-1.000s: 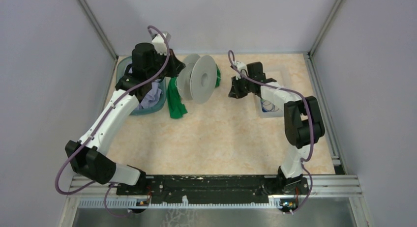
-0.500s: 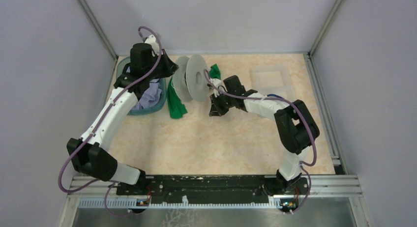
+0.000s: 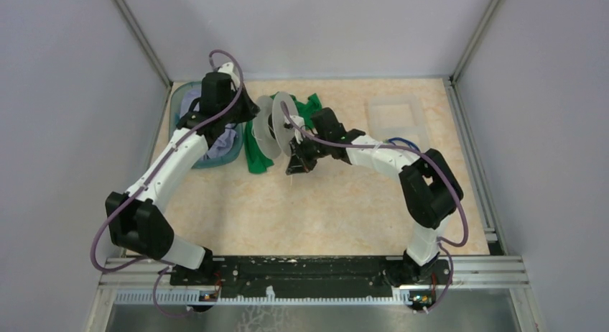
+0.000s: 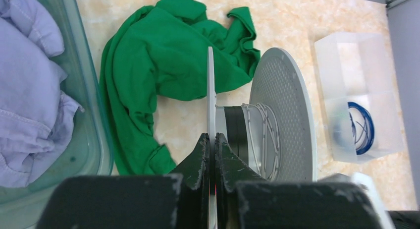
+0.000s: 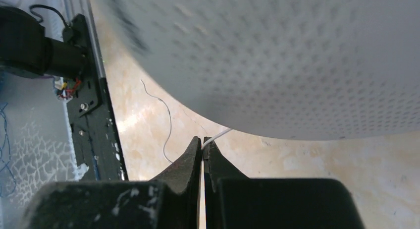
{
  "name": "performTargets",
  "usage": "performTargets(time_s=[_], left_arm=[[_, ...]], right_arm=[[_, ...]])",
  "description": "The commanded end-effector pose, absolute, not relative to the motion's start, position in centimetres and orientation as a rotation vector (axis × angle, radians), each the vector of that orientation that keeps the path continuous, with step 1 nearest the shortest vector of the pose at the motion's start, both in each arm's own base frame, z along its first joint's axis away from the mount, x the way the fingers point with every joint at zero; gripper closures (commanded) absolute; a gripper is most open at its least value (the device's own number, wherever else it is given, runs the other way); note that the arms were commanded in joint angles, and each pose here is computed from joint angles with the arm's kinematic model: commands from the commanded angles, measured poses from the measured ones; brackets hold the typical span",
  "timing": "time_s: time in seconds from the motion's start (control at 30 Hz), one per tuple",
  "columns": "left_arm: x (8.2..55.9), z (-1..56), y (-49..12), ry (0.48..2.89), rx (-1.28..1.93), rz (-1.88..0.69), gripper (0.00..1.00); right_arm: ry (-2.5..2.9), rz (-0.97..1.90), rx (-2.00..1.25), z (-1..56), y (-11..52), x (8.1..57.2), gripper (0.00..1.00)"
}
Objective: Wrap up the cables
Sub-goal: Wrap the cable around the cable reel.
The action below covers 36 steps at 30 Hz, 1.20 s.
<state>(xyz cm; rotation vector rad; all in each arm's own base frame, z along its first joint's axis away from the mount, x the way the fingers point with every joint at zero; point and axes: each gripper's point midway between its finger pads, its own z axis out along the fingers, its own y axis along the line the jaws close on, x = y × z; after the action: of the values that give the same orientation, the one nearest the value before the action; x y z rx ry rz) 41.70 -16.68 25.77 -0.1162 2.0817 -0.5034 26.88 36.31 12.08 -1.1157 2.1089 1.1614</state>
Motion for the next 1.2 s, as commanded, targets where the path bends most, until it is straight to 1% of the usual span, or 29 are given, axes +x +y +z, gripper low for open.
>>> performTargets(time_s=[0.0,0.37,0.5,0.63,0.8,1.17], left_arm=[[43.0,28.0,-16.9,1.965,-0.111,-0.479,1.00],[42.8,27.5,-18.1,1.940,-0.014,-0.399,1.00],[42.7,27.4,-18.5,1.936,0.010,-0.388,1.00],[42.5,27.2,-18.9,1.931,0.047,-0.362,1.00],[42.2,27.0,-19.2,1.922,0.076,-0.345,1.00],[41.8,26.8,-19.7,1.914,0.132,-0.325,1.00]], right_arm=[[1.913,1.231,-1.168,19.0,38.4,26.8,1.00],[1.897,1.246,-1.098,23.6,39.7,28.4,0.99],[1.906,1.238,-1.076,24.4,39.9,28.9,0.96],[1.906,1.237,-1.030,25.5,39.8,29.8,0.95],[1.932,1.257,-0.967,26.2,39.3,31.2,0.91],[1.915,1.290,-0.906,27.9,38.6,32.9,0.89]])
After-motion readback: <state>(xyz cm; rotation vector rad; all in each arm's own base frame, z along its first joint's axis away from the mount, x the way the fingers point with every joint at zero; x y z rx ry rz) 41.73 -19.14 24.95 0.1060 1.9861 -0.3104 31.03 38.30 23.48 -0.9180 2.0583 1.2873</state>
